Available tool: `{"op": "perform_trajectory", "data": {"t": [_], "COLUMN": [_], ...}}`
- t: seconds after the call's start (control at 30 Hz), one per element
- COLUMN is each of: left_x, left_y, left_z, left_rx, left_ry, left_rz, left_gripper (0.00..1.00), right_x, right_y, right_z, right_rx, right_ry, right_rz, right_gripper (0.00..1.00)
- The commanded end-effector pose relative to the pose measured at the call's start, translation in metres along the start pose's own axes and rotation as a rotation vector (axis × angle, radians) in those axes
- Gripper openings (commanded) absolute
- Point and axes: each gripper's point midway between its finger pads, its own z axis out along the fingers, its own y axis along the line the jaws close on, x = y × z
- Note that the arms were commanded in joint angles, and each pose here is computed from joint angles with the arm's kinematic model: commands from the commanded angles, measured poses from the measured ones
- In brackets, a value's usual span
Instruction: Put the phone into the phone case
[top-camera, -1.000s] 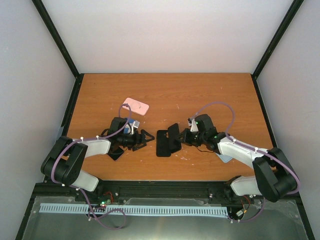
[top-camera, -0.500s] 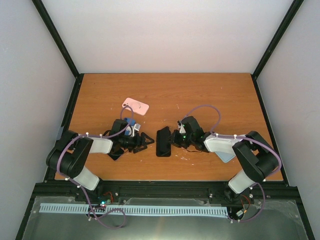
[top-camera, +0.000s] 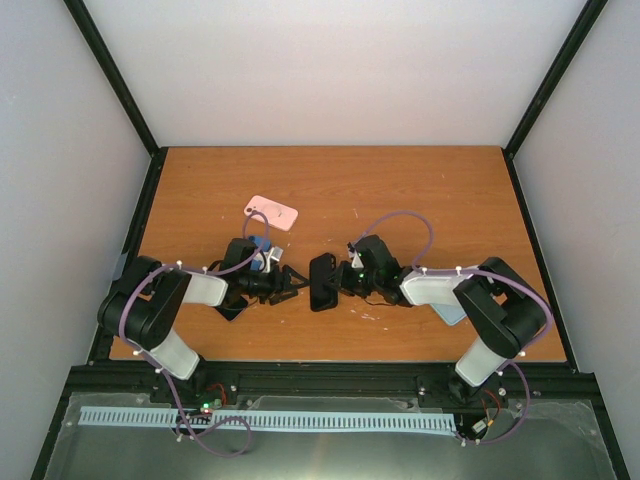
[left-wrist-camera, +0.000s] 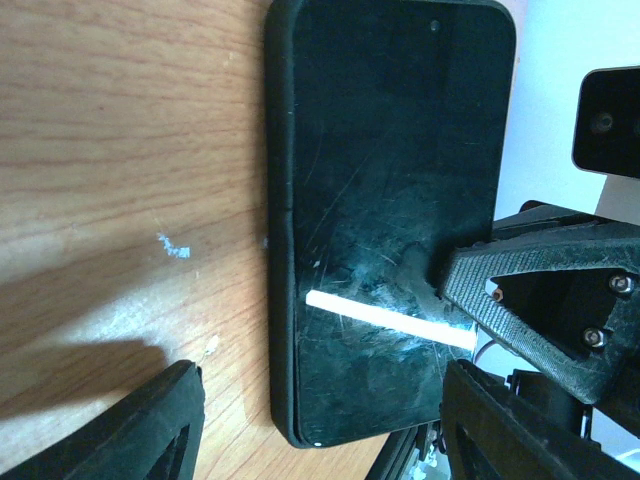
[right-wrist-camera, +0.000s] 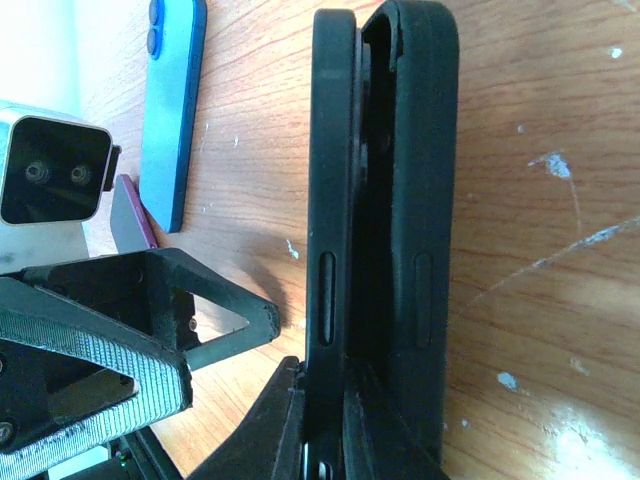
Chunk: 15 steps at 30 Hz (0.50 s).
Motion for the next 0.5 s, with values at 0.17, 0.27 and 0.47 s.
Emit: {"op": "perform_trajectory", "data": {"t": [0.17, 0.27, 0.47], "left_x": [0.0, 0.001, 0.001], "left_y": [-0.004, -0.003, -0.002], "left_z": [0.005, 0.005, 0.005], "left_rx": [0.037, 0.035, 0.028], "left_ry": [0.012, 0.013, 0.01], "left_rz": [0.008, 0.004, 0.0], "left_gripper": [0.6, 0.59, 0.59], "right_x": [0.028, 0.03, 0.026], "right_y": [-0.028, -0.035, -0.033], "right_z": [0.018, 0.017, 0.009], "right_rx": [0.073, 0.099, 0.122], "right_ry": [0.068, 0.07, 0.051], "right_rz": [0.045, 0.039, 0.01], "right_gripper": [0.08, 0.1, 0.17]}}
